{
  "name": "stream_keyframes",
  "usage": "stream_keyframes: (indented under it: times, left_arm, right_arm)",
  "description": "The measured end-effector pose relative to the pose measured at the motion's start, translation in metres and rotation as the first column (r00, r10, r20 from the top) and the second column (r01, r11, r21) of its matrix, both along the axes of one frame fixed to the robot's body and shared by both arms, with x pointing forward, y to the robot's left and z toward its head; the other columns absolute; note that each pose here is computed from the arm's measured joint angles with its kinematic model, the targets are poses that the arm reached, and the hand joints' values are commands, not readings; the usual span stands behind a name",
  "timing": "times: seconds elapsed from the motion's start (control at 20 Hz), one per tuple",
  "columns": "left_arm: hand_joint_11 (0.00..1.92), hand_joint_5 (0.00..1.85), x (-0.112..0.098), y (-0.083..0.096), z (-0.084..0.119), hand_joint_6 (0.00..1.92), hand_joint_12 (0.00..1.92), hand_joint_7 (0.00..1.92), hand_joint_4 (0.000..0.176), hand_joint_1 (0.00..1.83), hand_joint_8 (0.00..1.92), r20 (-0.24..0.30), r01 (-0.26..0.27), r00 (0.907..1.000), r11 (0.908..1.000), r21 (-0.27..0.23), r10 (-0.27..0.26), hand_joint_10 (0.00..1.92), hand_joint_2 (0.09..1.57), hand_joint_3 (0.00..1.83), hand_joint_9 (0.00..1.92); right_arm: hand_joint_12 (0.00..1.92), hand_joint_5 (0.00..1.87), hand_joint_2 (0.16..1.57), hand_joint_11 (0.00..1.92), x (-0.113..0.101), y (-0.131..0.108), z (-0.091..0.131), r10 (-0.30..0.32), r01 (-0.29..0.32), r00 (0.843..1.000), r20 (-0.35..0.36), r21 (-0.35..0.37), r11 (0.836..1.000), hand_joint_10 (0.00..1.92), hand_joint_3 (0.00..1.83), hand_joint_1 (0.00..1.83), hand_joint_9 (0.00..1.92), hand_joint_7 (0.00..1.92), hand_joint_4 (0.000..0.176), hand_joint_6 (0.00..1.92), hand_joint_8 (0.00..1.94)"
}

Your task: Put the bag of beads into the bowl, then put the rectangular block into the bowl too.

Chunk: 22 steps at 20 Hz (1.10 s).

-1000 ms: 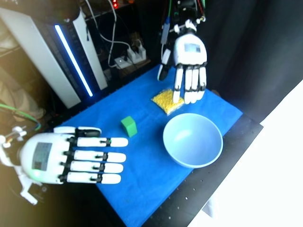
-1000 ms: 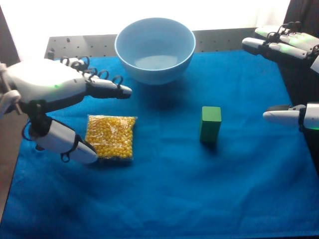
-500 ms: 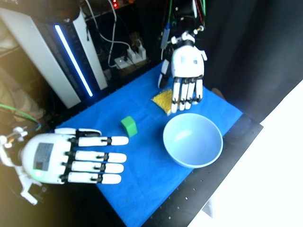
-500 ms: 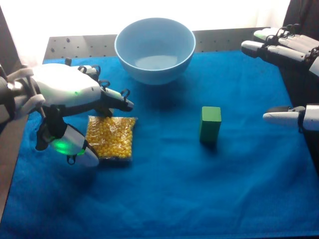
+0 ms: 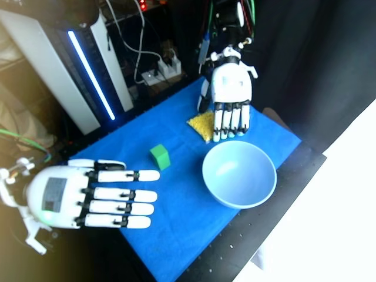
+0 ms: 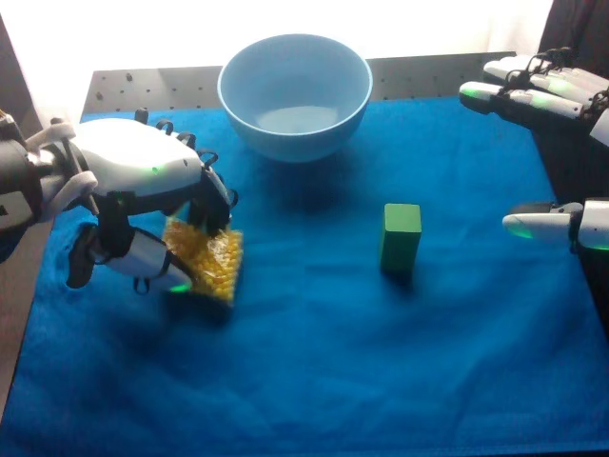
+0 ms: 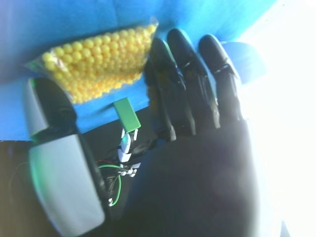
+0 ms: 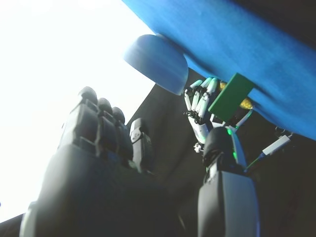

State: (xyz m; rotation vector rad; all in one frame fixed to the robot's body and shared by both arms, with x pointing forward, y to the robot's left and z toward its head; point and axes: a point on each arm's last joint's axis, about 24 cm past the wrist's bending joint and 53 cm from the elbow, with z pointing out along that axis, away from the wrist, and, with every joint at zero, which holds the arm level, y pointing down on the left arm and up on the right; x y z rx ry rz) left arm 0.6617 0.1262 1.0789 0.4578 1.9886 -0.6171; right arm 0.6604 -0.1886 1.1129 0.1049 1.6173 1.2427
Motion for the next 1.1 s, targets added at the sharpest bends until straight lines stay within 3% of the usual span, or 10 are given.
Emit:
stream_keyframes:
  times: [0.1, 0.2, 0.3, 0.4, 0.65, 0.85, 0.9, 1.0, 1.05, 1.1]
  left_arm:
    - [0.95, 1.01, 0.003, 0.006, 0.007, 0.85, 1.48, 1.04, 0.000, 1.25, 1.06, 0.006, -0.021, 0.9997, 0.9995, -0.023, 0.022, 1.24, 1.10, 0.00, 0.99]
    - [0.98, 1.02, 0.007, 0.017, 0.029, 0.85, 1.46, 1.05, 0.000, 1.25, 1.02, 0.038, -0.044, 0.9982, 0.9974, -0.056, 0.046, 1.15, 1.09, 0.00, 1.03]
    - [0.97, 1.01, 0.014, 0.018, 0.075, 0.81, 1.62, 1.03, 0.000, 1.26, 1.13, 0.131, -0.035, 0.9900, 0.9924, -0.118, 0.051, 1.29, 1.10, 0.00, 1.01]
    - [0.63, 1.07, 0.019, 0.007, 0.126, 0.72, 1.72, 1.12, 0.000, 1.27, 0.96, 0.247, 0.016, 0.9684, 0.9785, -0.206, 0.036, 1.23, 1.06, 0.00, 0.89]
    - [0.76, 0.94, 0.050, -0.010, 0.197, 1.01, 1.53, 1.11, 0.000, 1.24, 0.88, 0.397, 0.043, 0.9121, 0.9388, -0.342, 0.103, 0.99, 1.09, 0.00, 0.94]
    - [0.78, 0.98, 0.091, -0.034, 0.183, 0.98, 1.46, 1.03, 0.026, 1.22, 0.97, 0.330, -0.013, 0.9316, 0.9214, -0.388, 0.152, 0.91, 1.10, 0.00, 0.92]
    - [0.74, 0.98, 0.102, -0.047, 0.171, 0.99, 1.31, 1.11, 0.005, 1.24, 0.81, 0.289, -0.033, 0.9441, 0.9175, -0.396, 0.158, 0.73, 1.08, 0.00, 0.99]
    - [0.73, 0.94, 0.110, -0.053, 0.166, 0.96, 1.38, 1.11, 0.000, 1.24, 0.87, 0.271, -0.045, 0.9479, 0.9135, -0.404, 0.167, 0.70, 1.09, 0.00, 1.00]
    - [0.43, 0.68, 0.116, -0.055, 0.161, 0.17, 1.26, 0.81, 0.000, 1.03, 0.20, 0.256, -0.060, 0.9509, 0.9147, -0.400, 0.174, 0.39, 0.92, 0.00, 0.77]
    - [0.43, 0.68, 0.119, -0.055, 0.158, 0.17, 1.26, 0.81, 0.000, 1.03, 0.20, 0.250, -0.067, 0.9519, 0.9160, -0.396, 0.178, 0.39, 0.92, 0.00, 0.77]
  right_arm:
    - [0.03, 0.17, 1.11, 0.06, 0.000, 0.000, 0.000, 0.000, 0.000, 1.000, 0.000, 0.000, 1.000, 0.01, 0.01, 0.83, 0.06, 0.09, 0.093, 0.00, 0.01]
    - [0.04, 0.17, 1.10, 0.08, 0.000, 0.000, 0.000, 0.000, 0.000, 1.000, 0.000, 0.000, 1.000, 0.01, 0.00, 0.79, 0.07, 0.09, 0.118, 0.00, 0.01]
    - [0.05, 0.18, 1.11, 0.09, 0.000, 0.000, 0.000, 0.000, 0.000, 1.000, 0.000, -0.001, 1.000, 0.01, 0.01, 0.80, 0.09, 0.10, 0.118, 0.00, 0.01]
    - [0.04, 0.19, 1.11, 0.07, 0.000, 0.000, 0.000, 0.001, -0.001, 1.000, 0.000, -0.002, 1.000, 0.01, 0.00, 0.79, 0.09, 0.13, 0.116, 0.00, 0.01]
    - [0.04, 0.20, 1.13, 0.05, 0.004, -0.003, -0.001, -0.007, 0.007, 1.000, 0.008, -0.007, 1.000, 0.00, 0.00, 0.86, 0.07, 0.10, 0.116, 0.00, 0.00]
    - [0.04, 0.19, 1.15, 0.04, 0.005, 0.000, -0.006, -0.003, 0.003, 1.000, 0.005, -0.006, 1.000, 0.00, 0.01, 0.90, 0.07, 0.09, 0.115, 0.00, 0.00]
    - [0.01, 0.21, 1.14, 0.01, 0.007, 0.004, -0.006, 0.004, -0.004, 1.000, 0.011, -0.011, 1.000, 0.00, 0.00, 0.93, 0.03, 0.07, 0.130, 0.01, 0.00]
    - [0.00, 0.22, 1.15, 0.00, 0.010, 0.004, -0.003, 0.000, 0.000, 1.000, 0.017, -0.002, 1.000, 0.00, 0.00, 0.90, 0.01, 0.07, 0.139, 0.01, 0.00]
    - [0.00, 0.22, 1.19, 0.00, 0.011, 0.004, 0.000, -0.003, 0.003, 1.000, 0.023, 0.003, 1.000, 0.00, 0.01, 0.90, 0.00, 0.08, 0.104, 0.00, 0.00]
    - [0.00, 0.22, 1.19, 0.00, 0.011, 0.004, 0.000, -0.001, 0.001, 1.000, 0.027, 0.001, 1.000, 0.00, 0.01, 0.90, 0.00, 0.08, 0.104, 0.00, 0.00]
